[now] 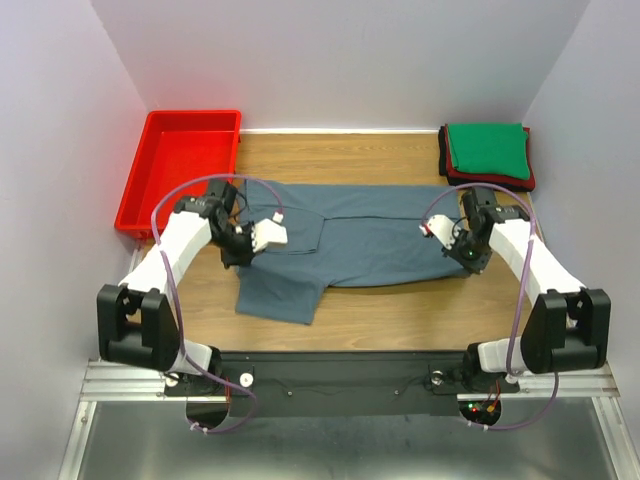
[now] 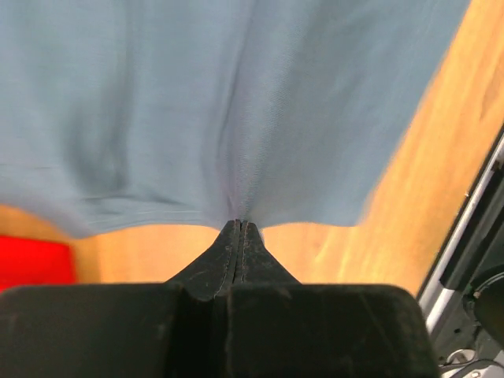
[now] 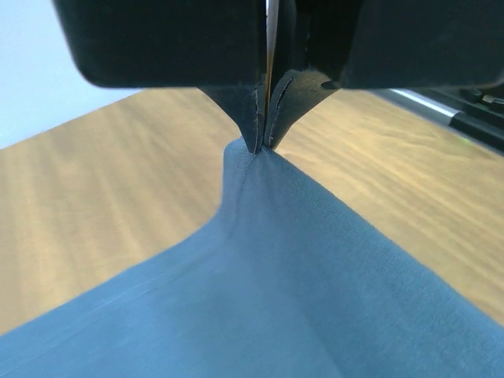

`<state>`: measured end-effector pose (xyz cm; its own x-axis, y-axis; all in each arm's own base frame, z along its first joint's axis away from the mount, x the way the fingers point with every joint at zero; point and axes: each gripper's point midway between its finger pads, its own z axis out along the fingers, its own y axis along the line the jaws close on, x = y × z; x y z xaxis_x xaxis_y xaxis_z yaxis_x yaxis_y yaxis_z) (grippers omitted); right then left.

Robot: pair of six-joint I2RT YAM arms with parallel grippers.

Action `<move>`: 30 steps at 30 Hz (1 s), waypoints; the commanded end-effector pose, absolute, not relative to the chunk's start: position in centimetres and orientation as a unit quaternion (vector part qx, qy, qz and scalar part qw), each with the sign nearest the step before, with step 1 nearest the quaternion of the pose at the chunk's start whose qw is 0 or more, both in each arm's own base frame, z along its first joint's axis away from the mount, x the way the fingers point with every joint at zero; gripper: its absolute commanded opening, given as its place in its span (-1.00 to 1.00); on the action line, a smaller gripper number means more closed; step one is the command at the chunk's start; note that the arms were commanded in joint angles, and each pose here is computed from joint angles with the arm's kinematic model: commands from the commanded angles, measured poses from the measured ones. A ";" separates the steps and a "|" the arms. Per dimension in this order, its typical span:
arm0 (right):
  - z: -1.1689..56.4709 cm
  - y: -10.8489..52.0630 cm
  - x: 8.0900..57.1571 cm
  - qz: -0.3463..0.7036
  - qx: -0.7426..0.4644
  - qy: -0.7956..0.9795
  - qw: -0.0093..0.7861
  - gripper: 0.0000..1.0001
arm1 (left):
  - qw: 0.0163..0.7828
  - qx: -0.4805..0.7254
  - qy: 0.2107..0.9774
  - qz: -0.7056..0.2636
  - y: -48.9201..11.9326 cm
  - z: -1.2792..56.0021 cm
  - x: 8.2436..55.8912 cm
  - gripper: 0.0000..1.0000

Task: Fold and stack the t-shirts
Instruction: Fold the tshirt

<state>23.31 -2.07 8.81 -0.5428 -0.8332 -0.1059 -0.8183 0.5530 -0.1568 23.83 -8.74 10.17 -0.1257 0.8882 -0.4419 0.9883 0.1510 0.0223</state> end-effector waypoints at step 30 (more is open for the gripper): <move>5.6 -3.4 41.0 0.010 -0.483 0.873 0.061 -0.79 | 0.194 0.558 0.787 -0.178 -9.1 11.1 42.1 -0.90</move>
<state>39.96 -2.88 5.34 -0.5129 -0.8502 -0.1183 -0.8538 0.5196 -0.0329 41.20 -9.53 10.44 -0.2774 0.8161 -0.5070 0.9571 0.2807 -0.0719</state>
